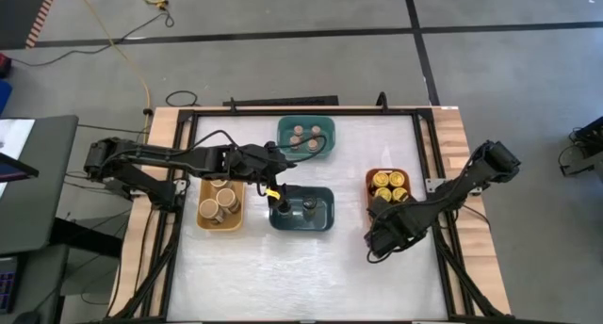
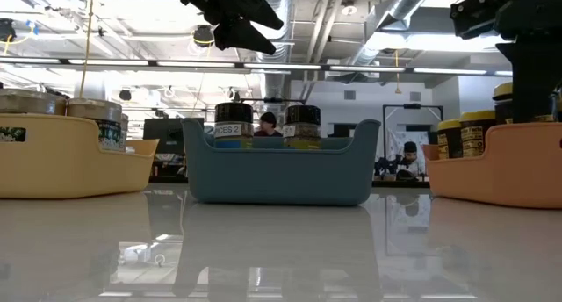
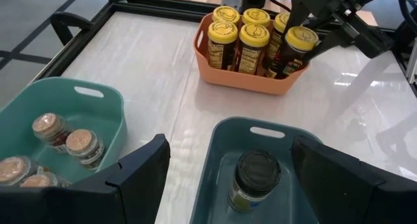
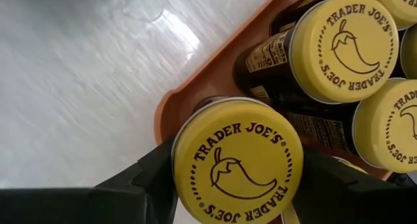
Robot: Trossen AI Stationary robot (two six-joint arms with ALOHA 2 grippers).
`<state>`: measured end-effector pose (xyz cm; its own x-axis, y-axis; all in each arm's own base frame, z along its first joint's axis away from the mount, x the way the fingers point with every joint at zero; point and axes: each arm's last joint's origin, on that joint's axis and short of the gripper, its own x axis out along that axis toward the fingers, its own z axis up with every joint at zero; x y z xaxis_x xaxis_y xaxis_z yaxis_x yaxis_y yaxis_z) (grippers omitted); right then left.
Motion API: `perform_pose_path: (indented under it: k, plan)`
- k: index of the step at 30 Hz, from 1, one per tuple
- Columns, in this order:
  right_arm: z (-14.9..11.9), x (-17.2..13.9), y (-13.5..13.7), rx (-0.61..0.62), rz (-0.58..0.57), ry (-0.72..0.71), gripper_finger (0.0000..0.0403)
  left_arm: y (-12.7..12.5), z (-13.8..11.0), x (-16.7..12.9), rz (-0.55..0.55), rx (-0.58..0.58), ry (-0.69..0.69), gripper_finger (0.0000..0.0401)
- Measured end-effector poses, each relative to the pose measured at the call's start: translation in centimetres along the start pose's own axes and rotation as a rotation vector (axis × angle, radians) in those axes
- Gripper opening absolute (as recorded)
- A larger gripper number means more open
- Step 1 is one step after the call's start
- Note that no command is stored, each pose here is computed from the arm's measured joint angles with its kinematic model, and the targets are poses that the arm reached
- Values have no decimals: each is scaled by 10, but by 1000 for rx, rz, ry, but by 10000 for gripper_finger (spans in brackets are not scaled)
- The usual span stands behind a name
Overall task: Sort spices by type
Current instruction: Put the yellow seasoning into the orange bin
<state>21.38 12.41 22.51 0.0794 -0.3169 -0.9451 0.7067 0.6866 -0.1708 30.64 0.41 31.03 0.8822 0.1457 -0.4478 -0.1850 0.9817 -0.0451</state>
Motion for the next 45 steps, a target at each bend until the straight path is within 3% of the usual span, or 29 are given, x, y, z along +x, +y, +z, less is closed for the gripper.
perform_pose_path:
  k: [10,45]
  plan:
    - [2,-3,-2,32,15,-55,263,0,1,0,-1,-14,-7,306]
    - [-1,-3,-4,13,-21,-28,278,0,1,0,-1,-20,-7,306]
